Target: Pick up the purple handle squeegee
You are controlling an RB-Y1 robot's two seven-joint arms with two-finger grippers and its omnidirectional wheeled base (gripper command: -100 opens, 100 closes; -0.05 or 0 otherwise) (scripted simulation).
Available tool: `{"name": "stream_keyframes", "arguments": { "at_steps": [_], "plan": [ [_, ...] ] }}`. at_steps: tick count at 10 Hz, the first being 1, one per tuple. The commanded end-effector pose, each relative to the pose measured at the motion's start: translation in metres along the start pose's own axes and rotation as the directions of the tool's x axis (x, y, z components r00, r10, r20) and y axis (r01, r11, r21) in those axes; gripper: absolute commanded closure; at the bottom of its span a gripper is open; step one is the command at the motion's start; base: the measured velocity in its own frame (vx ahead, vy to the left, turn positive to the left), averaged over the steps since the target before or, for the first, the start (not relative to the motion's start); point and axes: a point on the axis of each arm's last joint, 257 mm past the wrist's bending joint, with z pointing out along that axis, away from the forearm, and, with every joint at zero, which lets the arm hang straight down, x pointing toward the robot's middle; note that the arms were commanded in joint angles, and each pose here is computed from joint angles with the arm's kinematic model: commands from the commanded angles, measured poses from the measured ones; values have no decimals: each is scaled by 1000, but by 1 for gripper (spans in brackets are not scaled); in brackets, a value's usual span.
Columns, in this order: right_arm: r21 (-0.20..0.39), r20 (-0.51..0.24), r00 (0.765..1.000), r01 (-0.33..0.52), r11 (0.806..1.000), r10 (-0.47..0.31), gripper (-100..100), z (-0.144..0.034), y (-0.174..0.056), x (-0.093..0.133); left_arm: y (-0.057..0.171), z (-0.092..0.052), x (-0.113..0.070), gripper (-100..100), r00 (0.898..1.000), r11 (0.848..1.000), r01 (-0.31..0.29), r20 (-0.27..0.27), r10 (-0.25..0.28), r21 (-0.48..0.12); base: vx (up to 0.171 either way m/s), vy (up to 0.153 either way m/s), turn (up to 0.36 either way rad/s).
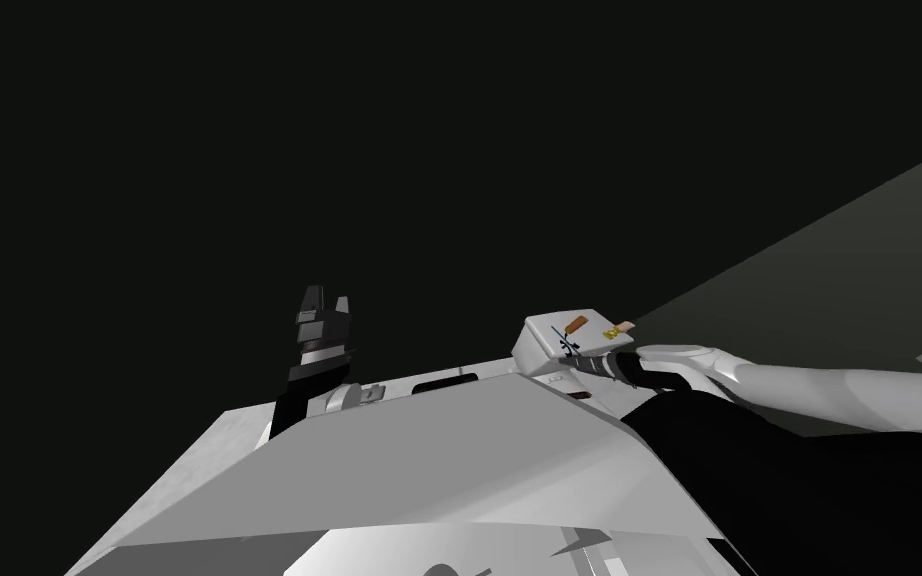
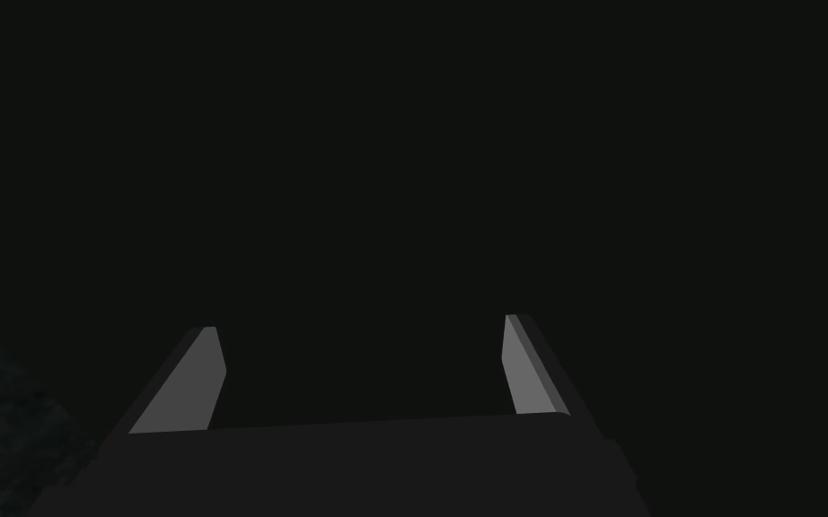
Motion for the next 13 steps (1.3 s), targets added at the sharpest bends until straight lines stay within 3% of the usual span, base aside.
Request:
{"name": "stream_keyframes", "arguments": {
  "at_steps": [1, 2, 3, 4, 5, 7, 8, 9, 10, 13],
  "plan": [
    [70, -10, 1000, 16, 997, -15, -100, -12, -25, -7, 0, 0, 0, 0, 1000, 1000, 0, 0, 0, 0, 105, 114, 9],
    [62, 11, 1000, 28, 998, -29, -100, -12, -19, -20, 0, 0, 0, 0, 1000, 1000, 0, 0, 0, 0, 92, 87, -1],
    [73, -10, 1000, 21, 997, -20, -100, -13, -26, -8, 0, 0, 0, 0, 1000, 1000, 0, 0, 0, 0, 34, 31, 1],
    [125, -15, 999, 34, 992, -33, -100, -23, -44, -15, 0, 0, 0, 0, 1000, 1000, 0, 0, 0, 0, 50, 55, 13],
    [125, -15, 999, 34, 992, -33, -100, -23, -44, -15, 0, 0, 0, 0, 1000, 1000, 0, 0, 0, 0, 55, 58, -3],
    [194, -20, 999, 53, 980, -50, -100, -37, -67, -27, 0, 0, 0, 0, 1000, 1000, 0, 0, 0, 0, 77, 100, 6],
    [175, -20, 999, 49, 983, -46, -100, -32, -60, -24, 0, 0, 0, 0, 1000, 1000, 0, 0, 0, 0, 39, 59, -5],
    [179, -19, 999, 48, 983, -46, 0, -33, -61, -24, 0, 0, 0, 0, 1000, 1000, 0, 0, 0, 0, 7, 10, 0],
    [180, -16, 999, 40, 983, -38, -100, -29, -66, -15, 0, 0, 0, 0, 1000, 1000, 0, 0, 0, 0, 22, 0, 69],
    [182, -14, 999, 32, 983, -30, -100, -25, -71, -6, 0, 0, 0, 0, 1000, 1000, 0, 0, 0, 0, 24, -8, 30]
  ]
}}
